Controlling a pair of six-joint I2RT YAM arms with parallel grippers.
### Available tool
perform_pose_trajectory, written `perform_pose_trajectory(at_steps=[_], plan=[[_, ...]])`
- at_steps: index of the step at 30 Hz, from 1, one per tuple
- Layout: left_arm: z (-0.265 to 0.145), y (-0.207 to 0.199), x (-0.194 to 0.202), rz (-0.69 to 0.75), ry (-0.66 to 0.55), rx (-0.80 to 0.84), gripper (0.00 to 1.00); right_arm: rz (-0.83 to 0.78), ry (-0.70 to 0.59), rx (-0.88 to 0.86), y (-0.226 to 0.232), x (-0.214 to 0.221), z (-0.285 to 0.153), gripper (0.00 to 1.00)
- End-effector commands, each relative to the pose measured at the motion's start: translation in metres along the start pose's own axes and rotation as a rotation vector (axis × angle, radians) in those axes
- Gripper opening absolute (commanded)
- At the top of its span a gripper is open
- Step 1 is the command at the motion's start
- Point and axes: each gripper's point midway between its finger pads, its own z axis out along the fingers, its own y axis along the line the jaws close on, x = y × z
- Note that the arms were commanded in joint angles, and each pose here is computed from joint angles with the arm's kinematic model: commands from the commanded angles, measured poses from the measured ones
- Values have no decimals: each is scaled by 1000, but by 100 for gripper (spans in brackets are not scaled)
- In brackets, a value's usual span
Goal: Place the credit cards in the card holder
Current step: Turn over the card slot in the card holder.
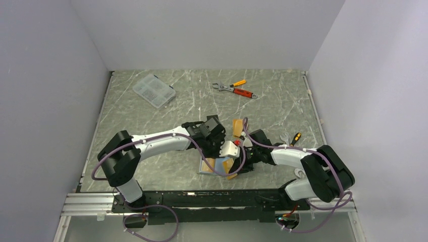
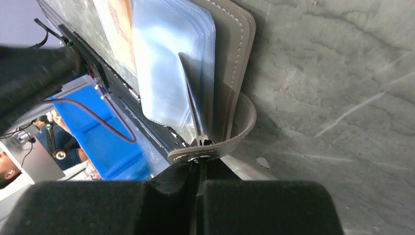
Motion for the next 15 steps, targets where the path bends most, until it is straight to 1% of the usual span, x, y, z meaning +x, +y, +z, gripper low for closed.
perform_pose_trajectory(at_steps=[1,8,10,15], plan=[[5,-19,-27,54,-83,46,7,-5,-25,24,-2,-9,4,0],[23,-33,-34,85,-80,86,7,-5,-21,19,-1,-10,5,0],[30,-36,-30,95,-63,95,7,-4,-19,19,-2,-9,5,0],[52,-42,-6,115,26,104,6,-7,-19,14,0,-9,4,0]])
